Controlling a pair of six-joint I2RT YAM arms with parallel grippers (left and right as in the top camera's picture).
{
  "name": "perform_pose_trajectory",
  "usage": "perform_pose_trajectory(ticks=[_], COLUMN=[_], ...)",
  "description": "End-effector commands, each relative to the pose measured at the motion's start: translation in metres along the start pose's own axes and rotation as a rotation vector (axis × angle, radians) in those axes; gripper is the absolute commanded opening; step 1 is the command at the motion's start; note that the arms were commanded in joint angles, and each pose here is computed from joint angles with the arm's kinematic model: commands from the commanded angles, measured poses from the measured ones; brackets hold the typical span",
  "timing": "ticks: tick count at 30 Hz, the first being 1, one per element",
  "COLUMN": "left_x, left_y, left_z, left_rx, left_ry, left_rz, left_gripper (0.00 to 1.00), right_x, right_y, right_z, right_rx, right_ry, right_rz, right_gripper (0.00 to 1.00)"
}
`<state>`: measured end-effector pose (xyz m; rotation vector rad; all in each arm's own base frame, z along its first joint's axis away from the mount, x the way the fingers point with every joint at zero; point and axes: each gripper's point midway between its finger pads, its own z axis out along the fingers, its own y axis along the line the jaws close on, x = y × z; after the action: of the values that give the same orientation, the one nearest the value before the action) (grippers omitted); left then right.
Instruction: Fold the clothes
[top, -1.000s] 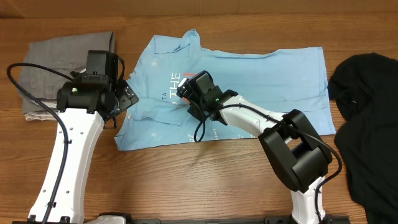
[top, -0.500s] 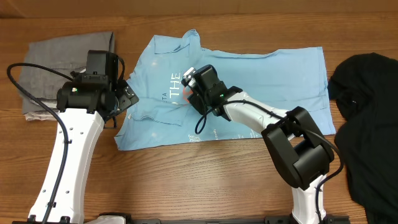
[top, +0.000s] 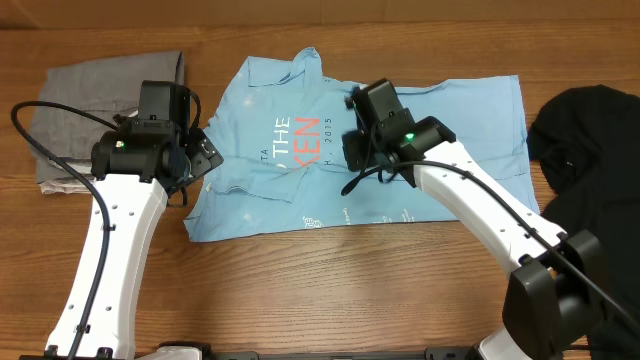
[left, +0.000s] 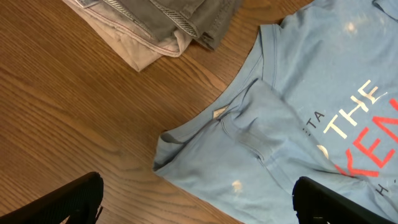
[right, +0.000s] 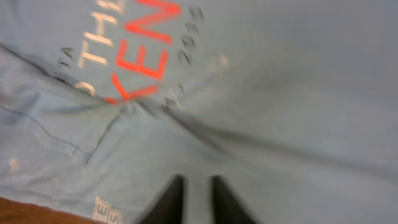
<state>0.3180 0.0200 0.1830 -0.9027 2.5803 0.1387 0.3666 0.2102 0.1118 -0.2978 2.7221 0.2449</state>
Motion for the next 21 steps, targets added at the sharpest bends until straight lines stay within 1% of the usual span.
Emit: perform_pose_trajectory(ticks=[1,3,6,14,21], left_x=[-0.001,-0.001,-0.001,-0.001,-0.001], left_y=[0.001,0.001,0.001,0.001,0.001], left_z=[0.002,0.002,0.002,0.002,0.002], left_rx=[-0.007,-0.007,-0.007,-0.007,-0.007], left_ry=[-0.003,-0.003,-0.003,-0.003,-0.002], left_rz=[-0.006,-0.006,-0.006,-0.006,-0.006], left_gripper=[1.0,1.0,1.0,1.0,1.0], right_x=[0.032,0.047,0.06,0.066,0.066], right_y=[-0.001,-0.005,-0.005,-0.005,-0.011], right_z=[0.018,0.028,0.041,0.058,0.07], right_rx=[-0.002,0.009,-0.005,-0.035,-0.007], right_ry=[0.114,0.15,0.158,0.125,0.097], right_rz=[0.155,0.22,0.304,0.356,0.399], right_gripper=[0.04,0.04,0.04,0.04,0.04])
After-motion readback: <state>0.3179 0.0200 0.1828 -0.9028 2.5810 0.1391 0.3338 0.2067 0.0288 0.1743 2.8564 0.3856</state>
